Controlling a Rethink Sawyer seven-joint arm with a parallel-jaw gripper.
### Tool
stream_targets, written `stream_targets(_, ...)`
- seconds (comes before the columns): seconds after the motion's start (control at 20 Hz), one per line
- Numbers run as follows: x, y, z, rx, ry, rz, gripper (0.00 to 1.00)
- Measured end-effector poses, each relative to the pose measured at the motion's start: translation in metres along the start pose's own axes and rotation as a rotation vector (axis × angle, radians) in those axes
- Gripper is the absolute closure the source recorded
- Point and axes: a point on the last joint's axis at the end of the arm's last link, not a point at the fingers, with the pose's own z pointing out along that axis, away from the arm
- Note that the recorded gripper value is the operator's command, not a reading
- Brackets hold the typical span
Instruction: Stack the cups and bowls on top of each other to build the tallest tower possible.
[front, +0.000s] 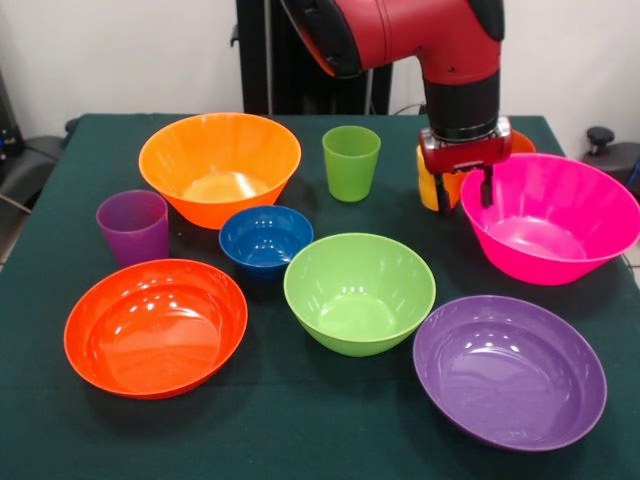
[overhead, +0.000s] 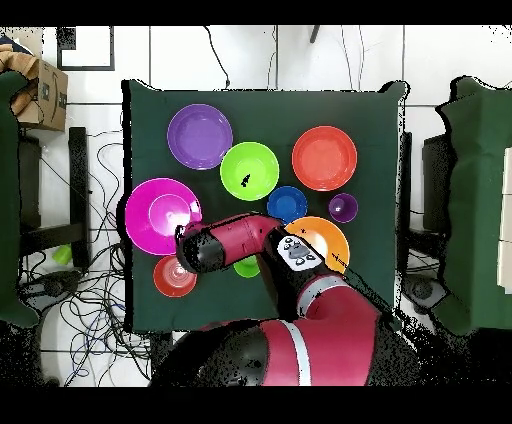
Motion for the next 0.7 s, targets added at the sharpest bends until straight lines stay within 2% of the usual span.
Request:
stream_targets(0.2, 0.0008, -0.0025, -0.0002, 0.007, -0.001, 0.002, 1.00)
stream_targets(0.4, -0.0072, 0.0027, -0.0068, 0.011, -0.028, -0.011, 1.00)
stream_targets(0.7, -0.0059, 0.0045, -0.0077, 0.022, -0.028, -0.021, 1.00)
